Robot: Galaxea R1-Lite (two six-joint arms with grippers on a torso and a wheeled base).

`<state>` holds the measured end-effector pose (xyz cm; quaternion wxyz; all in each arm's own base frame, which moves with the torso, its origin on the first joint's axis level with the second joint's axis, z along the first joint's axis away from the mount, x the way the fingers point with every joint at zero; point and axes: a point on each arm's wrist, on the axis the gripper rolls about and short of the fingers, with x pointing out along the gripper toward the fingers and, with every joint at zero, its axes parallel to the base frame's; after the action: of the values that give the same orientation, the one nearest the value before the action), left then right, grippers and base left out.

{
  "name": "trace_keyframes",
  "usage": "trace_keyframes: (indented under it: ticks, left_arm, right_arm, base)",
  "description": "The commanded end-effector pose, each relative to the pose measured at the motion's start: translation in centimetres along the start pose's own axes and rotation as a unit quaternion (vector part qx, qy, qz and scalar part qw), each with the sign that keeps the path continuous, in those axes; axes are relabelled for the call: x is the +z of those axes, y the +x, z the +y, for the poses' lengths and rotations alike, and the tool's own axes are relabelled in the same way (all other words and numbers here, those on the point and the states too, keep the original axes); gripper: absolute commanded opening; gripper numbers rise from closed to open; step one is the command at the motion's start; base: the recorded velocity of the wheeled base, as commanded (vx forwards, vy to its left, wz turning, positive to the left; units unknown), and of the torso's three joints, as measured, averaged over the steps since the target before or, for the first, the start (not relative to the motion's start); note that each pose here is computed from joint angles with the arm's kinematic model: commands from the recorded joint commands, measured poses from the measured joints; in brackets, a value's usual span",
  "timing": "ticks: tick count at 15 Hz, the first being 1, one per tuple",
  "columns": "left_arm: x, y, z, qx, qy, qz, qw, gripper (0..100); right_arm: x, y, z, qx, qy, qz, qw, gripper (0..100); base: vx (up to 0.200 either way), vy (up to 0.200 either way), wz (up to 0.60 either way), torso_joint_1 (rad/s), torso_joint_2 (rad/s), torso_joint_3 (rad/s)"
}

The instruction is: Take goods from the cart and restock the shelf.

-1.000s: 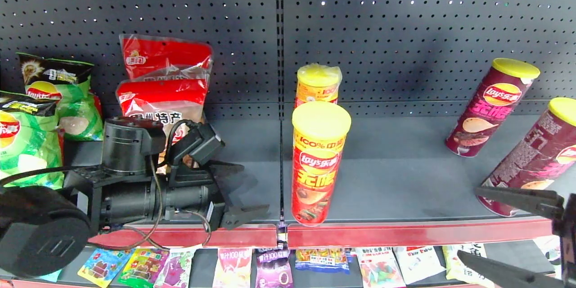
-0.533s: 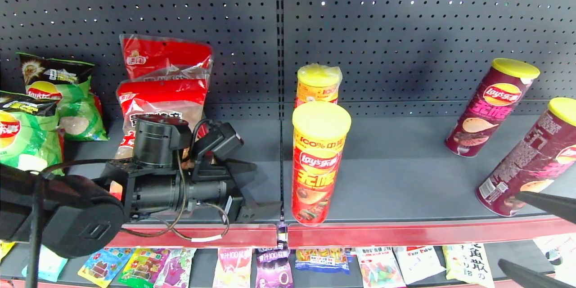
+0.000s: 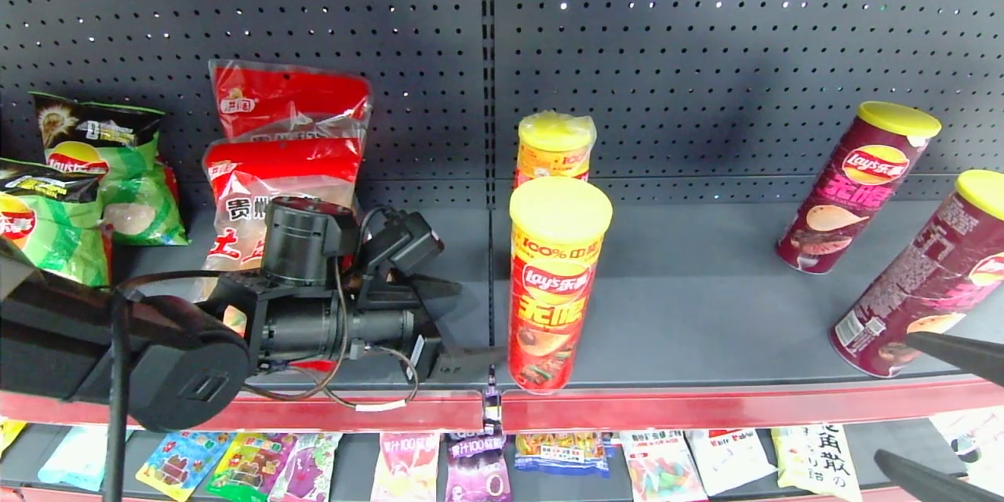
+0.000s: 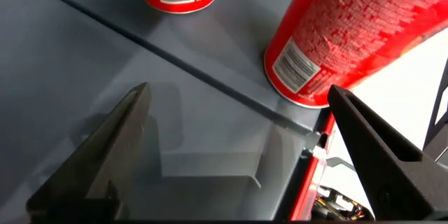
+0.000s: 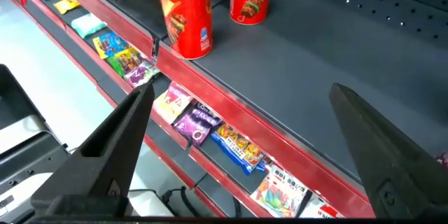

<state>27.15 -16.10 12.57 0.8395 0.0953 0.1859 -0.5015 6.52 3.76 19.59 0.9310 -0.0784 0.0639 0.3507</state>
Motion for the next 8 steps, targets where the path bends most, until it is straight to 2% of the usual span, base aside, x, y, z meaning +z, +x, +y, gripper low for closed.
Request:
trace_keyframes:
  ticks: [1,8]
  left_arm:
    - [-0.07,0.41,-0.15,-0.005,0.000,0.003,1.0000,100]
    - [0.01,0.63,-0.06,-0.006,0.001,0.002,1.0000,100]
  right_arm:
    - [-0.13,0.12,-0.01,0.001,0.001,0.004,1.000,100]
    - [-0.04,0.18,-0.03,0.001,0.001,0.004,1.000,100]
  base:
    - [0.000,0.000,0.00,0.000,0.00,0.000]
    - [0.000,0.000,0.00,0.000,0.00,0.000]
